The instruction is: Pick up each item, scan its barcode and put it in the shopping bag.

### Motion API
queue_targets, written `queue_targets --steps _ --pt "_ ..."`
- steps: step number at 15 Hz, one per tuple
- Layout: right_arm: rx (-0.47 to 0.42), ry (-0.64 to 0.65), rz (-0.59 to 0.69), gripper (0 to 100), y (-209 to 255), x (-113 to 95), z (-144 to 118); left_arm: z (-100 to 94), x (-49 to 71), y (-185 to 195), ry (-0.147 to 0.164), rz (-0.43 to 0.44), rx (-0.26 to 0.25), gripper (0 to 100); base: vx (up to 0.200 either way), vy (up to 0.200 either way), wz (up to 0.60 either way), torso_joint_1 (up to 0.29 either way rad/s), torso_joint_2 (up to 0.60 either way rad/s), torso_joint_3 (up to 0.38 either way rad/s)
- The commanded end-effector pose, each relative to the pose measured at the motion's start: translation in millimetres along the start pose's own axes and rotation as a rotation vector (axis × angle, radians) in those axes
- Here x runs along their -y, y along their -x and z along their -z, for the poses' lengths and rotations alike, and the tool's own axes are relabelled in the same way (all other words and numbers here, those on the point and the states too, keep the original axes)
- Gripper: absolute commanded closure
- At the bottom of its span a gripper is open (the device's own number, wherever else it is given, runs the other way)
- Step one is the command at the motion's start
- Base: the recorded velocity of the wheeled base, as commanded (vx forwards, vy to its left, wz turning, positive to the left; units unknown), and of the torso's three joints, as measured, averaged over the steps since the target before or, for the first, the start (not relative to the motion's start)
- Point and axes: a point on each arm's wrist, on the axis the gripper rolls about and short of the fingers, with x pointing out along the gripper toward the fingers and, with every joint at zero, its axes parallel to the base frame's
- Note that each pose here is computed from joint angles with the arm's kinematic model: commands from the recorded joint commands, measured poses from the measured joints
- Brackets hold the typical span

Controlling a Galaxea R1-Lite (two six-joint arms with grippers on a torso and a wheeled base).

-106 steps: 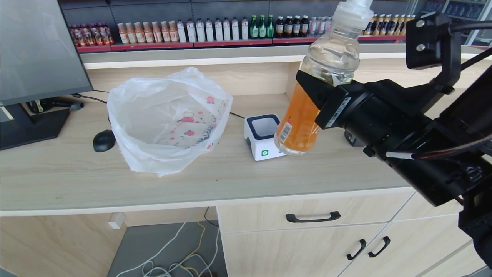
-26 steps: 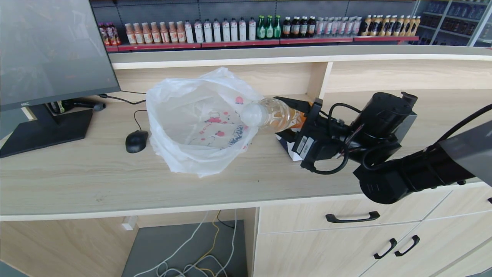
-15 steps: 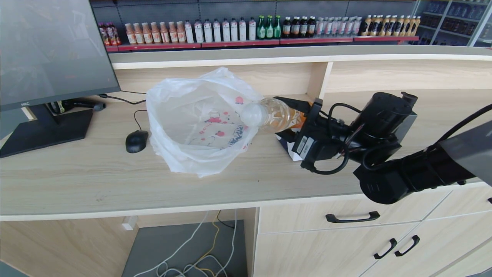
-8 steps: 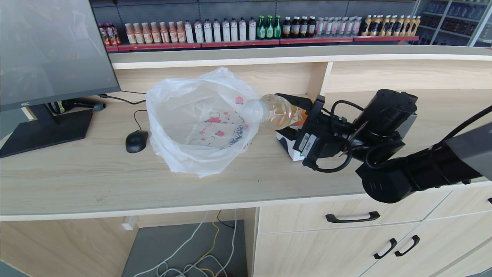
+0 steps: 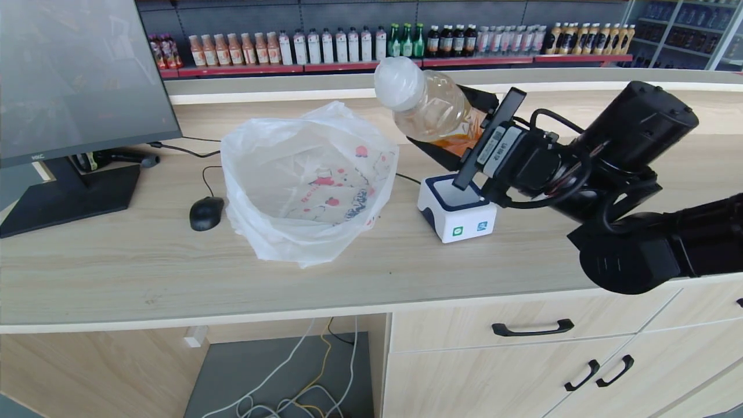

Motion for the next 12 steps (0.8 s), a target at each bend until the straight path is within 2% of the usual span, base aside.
queue_targets --steps 1,3,6,7,8,10,12 --pt "0.034 -0.024 0.036 100 -5.7 19.7 -19.1 0.0 0.0 0.0 0.0 0.0 0.0 0 0.0 0.0 0.0 0.0 0.0 0.0" --pt "0.022 -0.15 0.074 100 -6.3 27.5 -26.0 0.0 0.0 -0.1 0.0 0.0 -0.002 0 0.0 0.0 0.0 0.0 0.0 0.0" --pt "0.007 -0.331 0.192 100 -0.9 61.9 -34.2 0.0 0.0 0.0 -0.002 0.0 0.0 0 0.0 0.0 0.0 0.0 0.0 0.0" --pt "0.013 -0.369 0.204 100 -0.3 66.5 -34.3 0.0 0.0 0.0 -0.002 0.0 0.0 0 0.0 0.0 0.0 0.0 0.0 0.0" --pt "0.022 -0.46 0.226 100 2.0 73.1 -35.9 0.0 0.0 0.0 -0.003 0.0 0.0 0 0.0 0.0 0.0 0.0 0.0 0.0" --pt "-0.023 -0.587 0.31 100 5.7 76.9 -35.3 0.0 0.0 0.0 -0.003 0.0 0.0 0 0.0 0.0 0.0 0.0 0.0 0.0" --pt "-0.098 -0.719 0.453 100 10.8 66.8 -33.9 0.0 0.0 0.0 -0.003 0.0 0.0 0 0.0 0.0 0.0 0.0 0.0 0.0"
